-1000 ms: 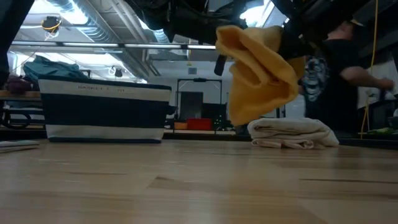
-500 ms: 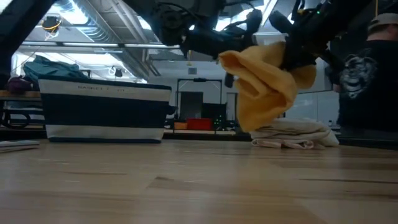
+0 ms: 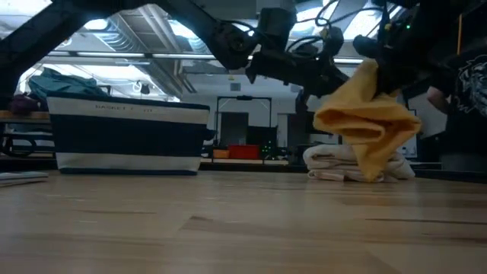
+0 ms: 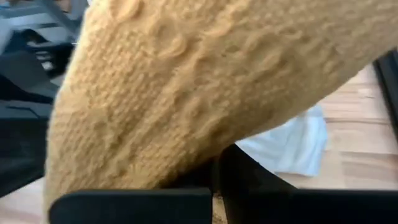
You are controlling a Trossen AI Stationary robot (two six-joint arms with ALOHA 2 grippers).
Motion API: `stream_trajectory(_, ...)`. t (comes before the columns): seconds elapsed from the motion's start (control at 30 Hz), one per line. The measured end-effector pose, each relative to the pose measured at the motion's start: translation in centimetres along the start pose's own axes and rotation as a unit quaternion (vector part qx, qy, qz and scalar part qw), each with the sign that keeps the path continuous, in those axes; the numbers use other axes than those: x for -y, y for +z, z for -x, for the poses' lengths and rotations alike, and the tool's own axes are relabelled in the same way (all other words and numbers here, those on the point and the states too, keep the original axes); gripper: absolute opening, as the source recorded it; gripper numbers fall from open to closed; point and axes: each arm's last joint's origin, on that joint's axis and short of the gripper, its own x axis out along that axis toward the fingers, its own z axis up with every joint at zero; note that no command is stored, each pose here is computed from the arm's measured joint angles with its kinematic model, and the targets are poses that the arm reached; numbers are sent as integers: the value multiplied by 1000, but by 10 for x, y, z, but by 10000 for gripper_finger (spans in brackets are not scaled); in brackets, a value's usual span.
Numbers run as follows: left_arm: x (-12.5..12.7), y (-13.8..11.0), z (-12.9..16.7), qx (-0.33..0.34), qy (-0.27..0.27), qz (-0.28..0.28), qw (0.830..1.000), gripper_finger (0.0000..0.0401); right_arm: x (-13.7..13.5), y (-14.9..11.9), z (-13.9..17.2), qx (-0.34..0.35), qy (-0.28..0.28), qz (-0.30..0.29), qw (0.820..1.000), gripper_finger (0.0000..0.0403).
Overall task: Fold towel
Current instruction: Stack the yellow towel on the white patterned towel
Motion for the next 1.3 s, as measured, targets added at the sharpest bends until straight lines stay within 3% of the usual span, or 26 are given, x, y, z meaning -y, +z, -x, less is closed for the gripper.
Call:
stream_trajectory(0.3, -35, 2, -2, -23, 49, 3, 999, 0, 9, -3, -31, -18, -52, 15, 998, 12)
stream_trajectory(0.47, -45, -2, 0, -54, 89, -62, 993, 2, 19, -9, -47, -16, -72, 5, 997, 29)
stream_trajectory(0.67, -48, -2, 1, -46, 134, -129, 981, 19, 25, -15, -59, -35, -84, 12, 996, 59)
stream_trajectory(0.9, -49, -2, 1, -42, 153, -146, 976, 60, 22, -18, -62, -52, -69, 47, 995, 108)
stream_trajectory(1.1, -42, 7, 5, -25, 148, -123, 981, 86, 21, -15, -59, -50, -63, 43, 996, 133)
stream_trajectory(1.3, -24, 11, 8, -37, 102, -121, 987, 88, 8, 4, -43, -38, -28, 52, 998, 135)
